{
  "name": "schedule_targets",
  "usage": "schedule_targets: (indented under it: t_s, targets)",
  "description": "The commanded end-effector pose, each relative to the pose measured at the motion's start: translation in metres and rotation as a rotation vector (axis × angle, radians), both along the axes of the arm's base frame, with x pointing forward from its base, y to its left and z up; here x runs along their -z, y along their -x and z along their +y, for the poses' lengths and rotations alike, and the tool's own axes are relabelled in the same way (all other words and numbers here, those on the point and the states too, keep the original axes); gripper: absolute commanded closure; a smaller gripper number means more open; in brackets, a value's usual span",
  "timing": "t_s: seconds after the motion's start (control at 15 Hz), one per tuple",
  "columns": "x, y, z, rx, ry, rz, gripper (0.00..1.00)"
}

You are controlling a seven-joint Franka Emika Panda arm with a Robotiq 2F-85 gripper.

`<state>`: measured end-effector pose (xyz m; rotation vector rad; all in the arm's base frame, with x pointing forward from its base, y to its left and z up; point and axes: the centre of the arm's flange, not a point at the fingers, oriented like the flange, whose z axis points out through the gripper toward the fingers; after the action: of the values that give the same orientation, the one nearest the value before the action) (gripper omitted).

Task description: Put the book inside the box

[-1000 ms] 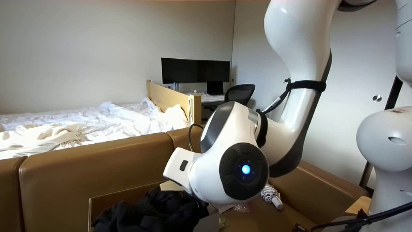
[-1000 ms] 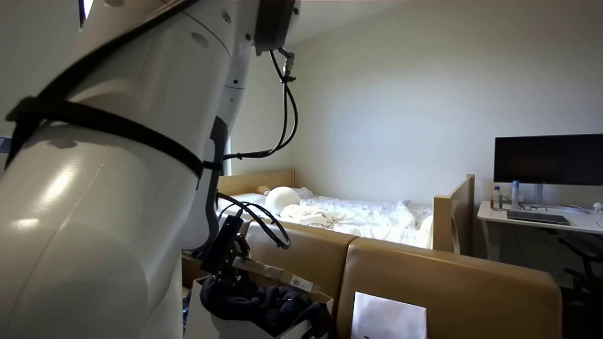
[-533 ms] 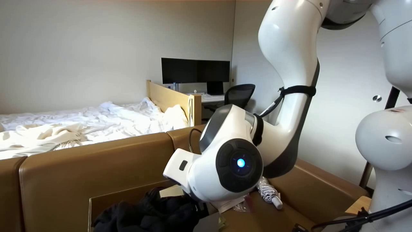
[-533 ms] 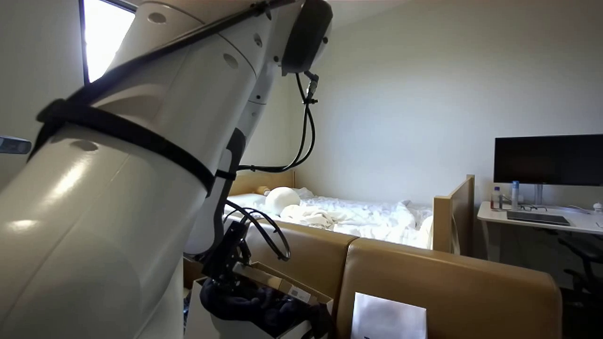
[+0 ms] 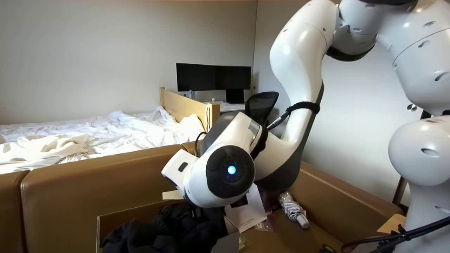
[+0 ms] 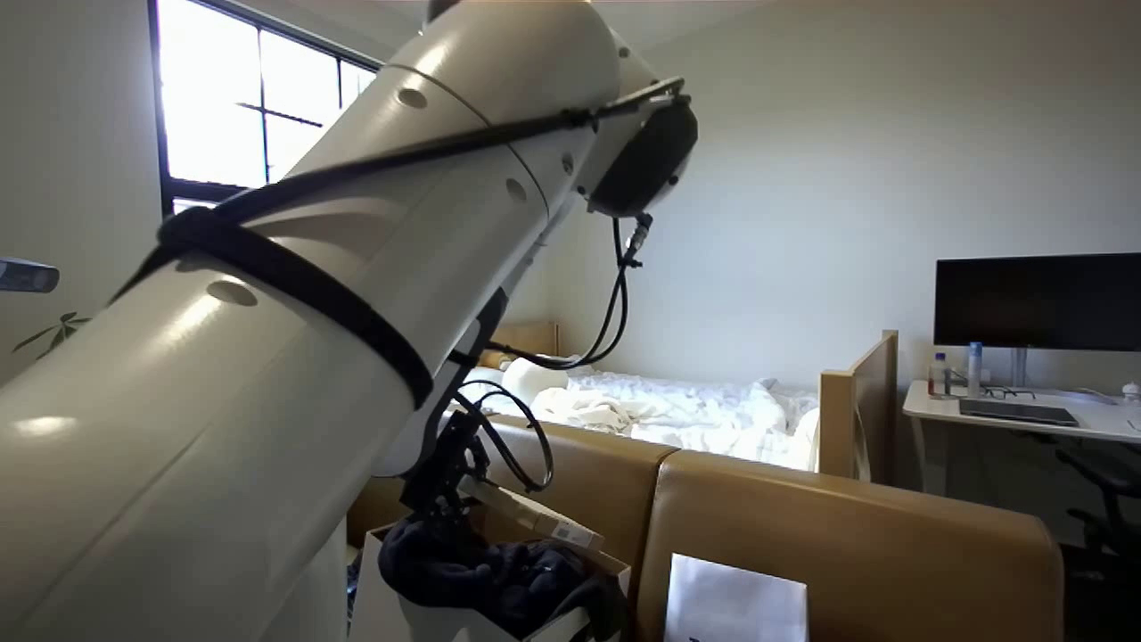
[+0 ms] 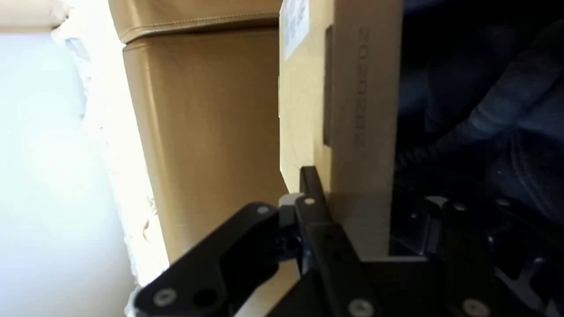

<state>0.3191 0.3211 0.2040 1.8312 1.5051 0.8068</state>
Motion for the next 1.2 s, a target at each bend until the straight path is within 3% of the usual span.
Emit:
schedule_targets:
  t_s: [0.0, 0.2, 0.27, 0.4, 0.8, 1.13]
  targets:
    - [0.056, -0.001, 0.039, -0.02, 0.011, 0.059, 0.93]
    - [0.066, 0.001, 0.042, -0.023, 0.002, 0.1, 0.93]
    - [0.067, -0.001, 0.043, -0.024, -0.002, 0.107, 0.47]
    - [0.067, -0.008, 0.046, -0.019, -0.011, 0.098, 0.4]
    - [0.073, -0.029, 0.06, 0.005, -0.025, 0.061, 0.01]
    - [0.042, -0.049, 0.072, -0.017, -0.086, 0.012, 0.0]
